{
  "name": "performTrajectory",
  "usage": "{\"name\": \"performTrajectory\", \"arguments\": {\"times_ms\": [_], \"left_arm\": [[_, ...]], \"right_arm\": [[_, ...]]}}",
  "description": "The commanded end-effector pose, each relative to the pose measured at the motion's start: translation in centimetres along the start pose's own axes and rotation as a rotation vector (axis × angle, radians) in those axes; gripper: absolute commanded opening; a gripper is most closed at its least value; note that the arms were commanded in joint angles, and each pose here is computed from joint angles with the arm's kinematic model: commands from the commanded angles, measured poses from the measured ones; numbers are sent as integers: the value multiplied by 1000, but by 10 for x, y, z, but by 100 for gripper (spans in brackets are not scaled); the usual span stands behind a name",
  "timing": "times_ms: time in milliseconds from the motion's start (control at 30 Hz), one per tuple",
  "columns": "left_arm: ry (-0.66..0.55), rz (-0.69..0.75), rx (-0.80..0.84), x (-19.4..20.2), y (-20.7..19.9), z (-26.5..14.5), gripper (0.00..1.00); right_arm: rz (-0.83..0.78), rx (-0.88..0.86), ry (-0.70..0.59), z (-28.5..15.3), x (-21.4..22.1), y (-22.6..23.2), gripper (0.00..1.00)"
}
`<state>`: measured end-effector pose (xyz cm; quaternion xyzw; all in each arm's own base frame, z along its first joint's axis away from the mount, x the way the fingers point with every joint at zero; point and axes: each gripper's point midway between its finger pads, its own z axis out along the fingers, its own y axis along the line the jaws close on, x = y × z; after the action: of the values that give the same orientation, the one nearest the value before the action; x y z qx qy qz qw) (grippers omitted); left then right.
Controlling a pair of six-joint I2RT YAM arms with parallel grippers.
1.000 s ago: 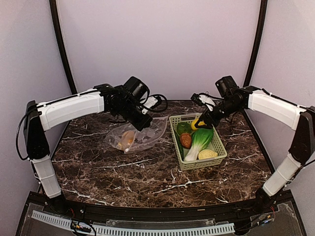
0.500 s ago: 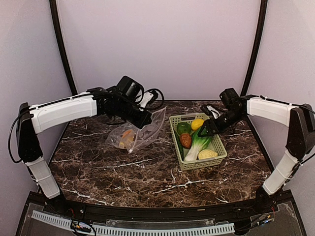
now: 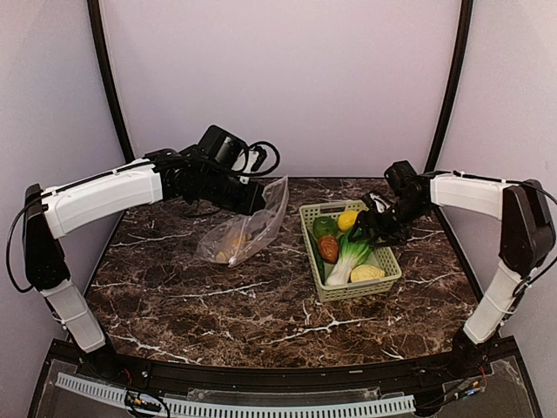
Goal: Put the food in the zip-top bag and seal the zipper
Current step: Pick up the fake vegetable from the bin.
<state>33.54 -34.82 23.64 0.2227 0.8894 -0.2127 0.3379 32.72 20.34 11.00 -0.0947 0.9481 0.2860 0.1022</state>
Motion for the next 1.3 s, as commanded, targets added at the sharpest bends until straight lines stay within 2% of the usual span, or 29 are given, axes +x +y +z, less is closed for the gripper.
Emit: {"name": "performTrajectory", "arguments": {"times_ms": [0,367,733,800,867,933,1267], "left_arm": [[-18,-76,34,-3,-6,-13,1],[18,-130,13,7,-2,-9,1],[27,-152,46,13,-6,-6,1],[32,-154,48,16,-6,-4,1],[36,-154,50,17,-6,-3,1],[39,-155,51,18,-6,-2,1],[22,-177,62,12,-9,5,1]], "right_arm": [[105,57,3,13,-16,-12,81],[151,171,-33,29,-45,-15,74],[202,234,66,69,-26,-37,67],[202,236,76,73,-27,-39,61],[188,215,73,73,-31,-34,47],[169,191,52,66,-36,-26,39],[-43,79,-231,-34,-82,37,15]]}}
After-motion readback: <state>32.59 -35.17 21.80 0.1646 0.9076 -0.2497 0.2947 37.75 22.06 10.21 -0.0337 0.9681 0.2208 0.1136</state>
